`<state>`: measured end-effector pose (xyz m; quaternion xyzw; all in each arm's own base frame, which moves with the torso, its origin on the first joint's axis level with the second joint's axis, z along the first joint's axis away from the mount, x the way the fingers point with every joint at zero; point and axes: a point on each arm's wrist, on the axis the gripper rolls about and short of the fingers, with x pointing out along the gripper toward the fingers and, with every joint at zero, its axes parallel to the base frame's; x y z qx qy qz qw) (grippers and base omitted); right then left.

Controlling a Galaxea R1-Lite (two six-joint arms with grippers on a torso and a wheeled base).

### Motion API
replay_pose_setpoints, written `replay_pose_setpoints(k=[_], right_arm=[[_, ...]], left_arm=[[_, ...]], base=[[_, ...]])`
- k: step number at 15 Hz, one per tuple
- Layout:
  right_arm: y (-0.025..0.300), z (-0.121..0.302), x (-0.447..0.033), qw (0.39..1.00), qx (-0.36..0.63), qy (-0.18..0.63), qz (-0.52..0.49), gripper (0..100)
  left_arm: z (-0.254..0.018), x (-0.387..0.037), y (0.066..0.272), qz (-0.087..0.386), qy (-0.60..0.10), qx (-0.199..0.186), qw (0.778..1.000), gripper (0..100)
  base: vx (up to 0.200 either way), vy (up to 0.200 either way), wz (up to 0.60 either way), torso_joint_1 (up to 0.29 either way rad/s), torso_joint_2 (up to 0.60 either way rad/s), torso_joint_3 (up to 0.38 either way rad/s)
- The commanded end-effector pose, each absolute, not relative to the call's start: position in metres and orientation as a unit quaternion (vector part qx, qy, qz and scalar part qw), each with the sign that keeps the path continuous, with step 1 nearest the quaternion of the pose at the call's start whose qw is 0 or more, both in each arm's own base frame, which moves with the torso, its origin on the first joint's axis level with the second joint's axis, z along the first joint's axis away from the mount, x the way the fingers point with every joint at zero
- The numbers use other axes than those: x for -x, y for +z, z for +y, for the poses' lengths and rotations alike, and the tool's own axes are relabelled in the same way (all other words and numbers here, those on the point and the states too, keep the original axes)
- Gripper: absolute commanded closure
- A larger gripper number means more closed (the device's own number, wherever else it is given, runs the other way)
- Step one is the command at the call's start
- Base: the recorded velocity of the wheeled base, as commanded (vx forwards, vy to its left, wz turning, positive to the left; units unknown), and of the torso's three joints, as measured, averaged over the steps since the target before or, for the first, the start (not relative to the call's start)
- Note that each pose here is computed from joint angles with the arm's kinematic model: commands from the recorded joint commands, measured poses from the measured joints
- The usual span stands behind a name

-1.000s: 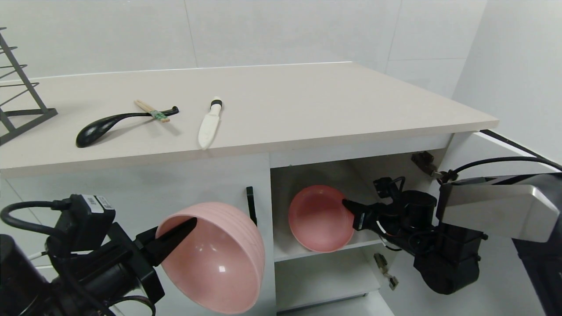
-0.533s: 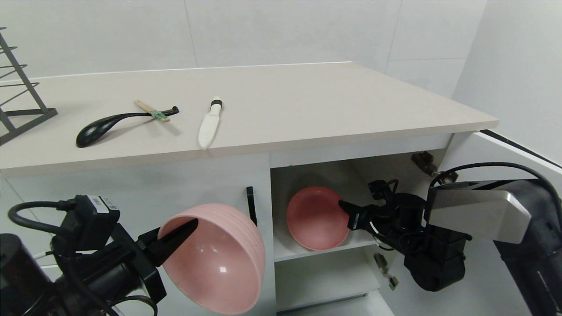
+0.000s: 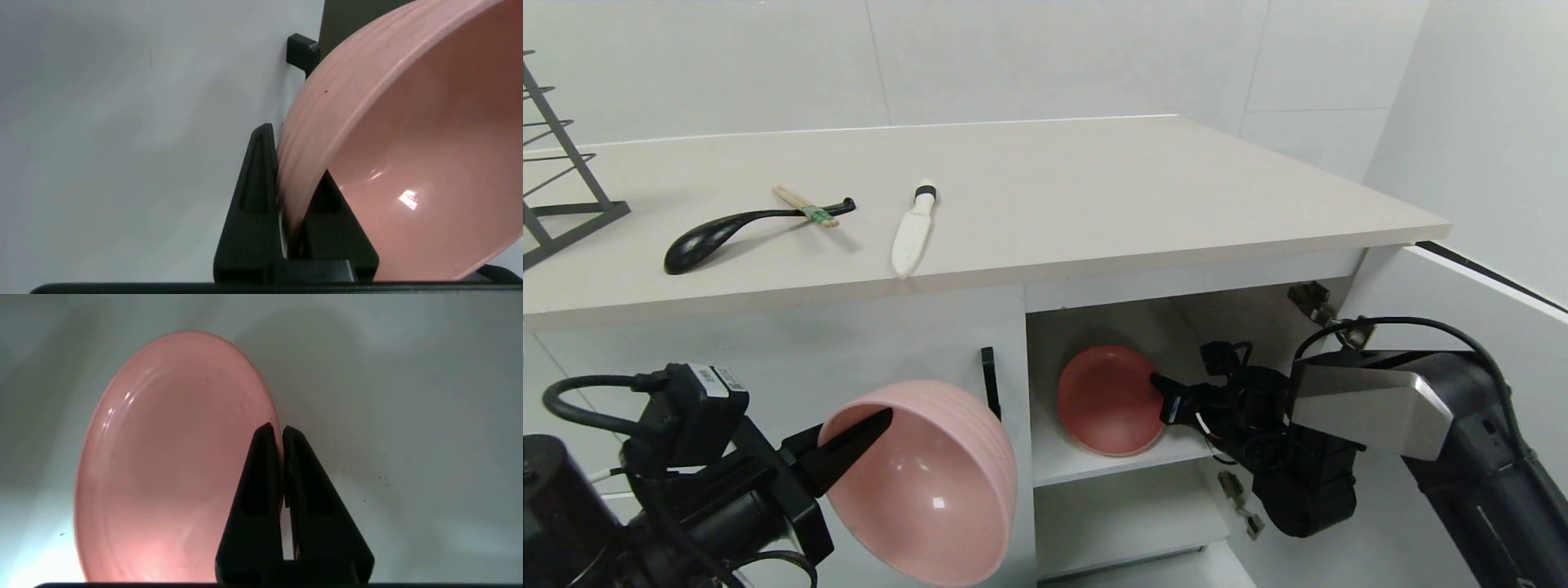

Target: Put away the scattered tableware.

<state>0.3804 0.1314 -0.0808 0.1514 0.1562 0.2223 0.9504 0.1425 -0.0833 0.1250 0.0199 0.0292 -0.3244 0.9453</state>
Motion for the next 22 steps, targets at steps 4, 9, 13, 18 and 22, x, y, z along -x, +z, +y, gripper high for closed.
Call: replay_pose_setpoints(k=[4, 9, 13, 18, 22], right_arm=[[-0.086, 0.139, -0.395, 0.954, -0.184, 0.195, 0.134, 100], [-0.086, 0.139, -0.399, 0.956, -0.187, 0.189, 0.126, 0], [-0.079, 0.126, -0.401, 0.964, -0.151, 0.185, 0.115, 0], [-0.029, 0.119, -0.34, 0.956, -0.048, 0.25, 0.148, 0], [0.021, 0.122, -0.277, 0.946, 0.009, 0.292, 0.143, 0]], left_arm=[[-0.084, -0.144, 0.123, 0.036, -0.326, -0.021, 0.945, 100], [-0.085, -0.144, 0.122, 0.037, -0.326, -0.021, 0.944, 100], [-0.084, -0.143, 0.124, 0.032, -0.326, -0.021, 0.944, 100], [-0.084, -0.143, 0.124, 0.032, -0.326, -0.021, 0.944, 100], [-0.085, -0.142, 0.124, 0.031, -0.328, -0.02, 0.944, 100]], base=[[0.0, 0.0, 0.0, 0.0, 0.0, 0.0], [0.0, 0.0, 0.0, 0.0, 0.0, 0.0], [0.0, 0.0, 0.0, 0.0, 0.0, 0.0], [0.0, 0.0, 0.0, 0.0, 0.0, 0.0], [0.0, 0.0, 0.0, 0.0, 0.0, 0.0]])
